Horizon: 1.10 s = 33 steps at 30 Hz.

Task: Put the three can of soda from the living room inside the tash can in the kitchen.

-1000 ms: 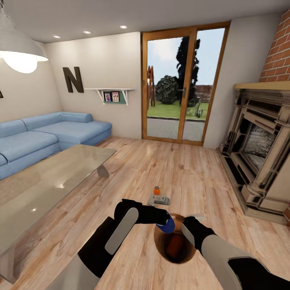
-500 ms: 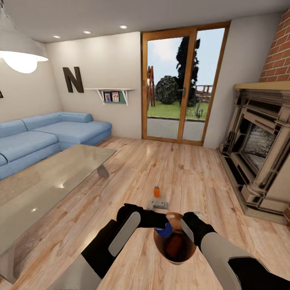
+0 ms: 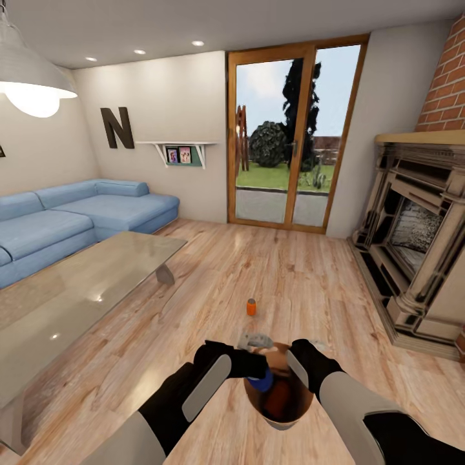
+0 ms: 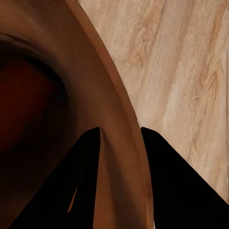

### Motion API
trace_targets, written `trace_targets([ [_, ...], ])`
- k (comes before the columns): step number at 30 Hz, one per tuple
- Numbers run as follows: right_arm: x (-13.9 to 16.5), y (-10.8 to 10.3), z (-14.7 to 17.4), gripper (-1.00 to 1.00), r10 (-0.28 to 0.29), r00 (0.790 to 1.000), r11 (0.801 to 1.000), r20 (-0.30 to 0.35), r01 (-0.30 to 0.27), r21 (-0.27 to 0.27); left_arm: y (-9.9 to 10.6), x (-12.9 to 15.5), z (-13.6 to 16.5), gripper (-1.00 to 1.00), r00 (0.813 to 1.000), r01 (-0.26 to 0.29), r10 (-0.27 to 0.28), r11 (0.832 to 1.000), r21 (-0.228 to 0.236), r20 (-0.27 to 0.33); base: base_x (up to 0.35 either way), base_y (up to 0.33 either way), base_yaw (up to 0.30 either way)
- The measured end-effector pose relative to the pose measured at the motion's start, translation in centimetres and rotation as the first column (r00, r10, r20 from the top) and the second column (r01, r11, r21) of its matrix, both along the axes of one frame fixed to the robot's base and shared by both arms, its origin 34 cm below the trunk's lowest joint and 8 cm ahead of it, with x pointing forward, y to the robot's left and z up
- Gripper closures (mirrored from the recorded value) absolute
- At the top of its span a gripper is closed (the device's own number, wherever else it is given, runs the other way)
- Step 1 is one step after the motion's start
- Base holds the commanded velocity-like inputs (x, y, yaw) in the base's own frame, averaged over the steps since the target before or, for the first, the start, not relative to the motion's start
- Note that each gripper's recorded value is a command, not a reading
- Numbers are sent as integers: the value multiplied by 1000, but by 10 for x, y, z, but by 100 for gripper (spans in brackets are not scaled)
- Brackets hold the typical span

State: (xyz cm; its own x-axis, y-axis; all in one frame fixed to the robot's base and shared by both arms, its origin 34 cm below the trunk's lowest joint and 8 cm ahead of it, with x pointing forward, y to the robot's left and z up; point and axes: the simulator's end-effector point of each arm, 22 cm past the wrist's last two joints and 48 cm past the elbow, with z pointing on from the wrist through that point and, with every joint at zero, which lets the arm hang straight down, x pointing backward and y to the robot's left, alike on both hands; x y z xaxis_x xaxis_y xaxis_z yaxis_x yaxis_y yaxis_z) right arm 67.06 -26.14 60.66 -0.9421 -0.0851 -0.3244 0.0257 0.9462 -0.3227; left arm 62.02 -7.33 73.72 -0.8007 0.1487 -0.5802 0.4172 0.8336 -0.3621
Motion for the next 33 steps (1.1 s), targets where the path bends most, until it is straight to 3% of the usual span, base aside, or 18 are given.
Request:
trace_targets([
  [9,-1,25,-1,100,12,1000,999,-3,-12,41,6,3,-20,100,999,-36,36,999,13,-2,0,0,0],
  [33,-1,32,-1,100,24,1000,999,-3,-24,40,8,0,-37,100,999,-42,42,998,37,1,0,0,0],
])
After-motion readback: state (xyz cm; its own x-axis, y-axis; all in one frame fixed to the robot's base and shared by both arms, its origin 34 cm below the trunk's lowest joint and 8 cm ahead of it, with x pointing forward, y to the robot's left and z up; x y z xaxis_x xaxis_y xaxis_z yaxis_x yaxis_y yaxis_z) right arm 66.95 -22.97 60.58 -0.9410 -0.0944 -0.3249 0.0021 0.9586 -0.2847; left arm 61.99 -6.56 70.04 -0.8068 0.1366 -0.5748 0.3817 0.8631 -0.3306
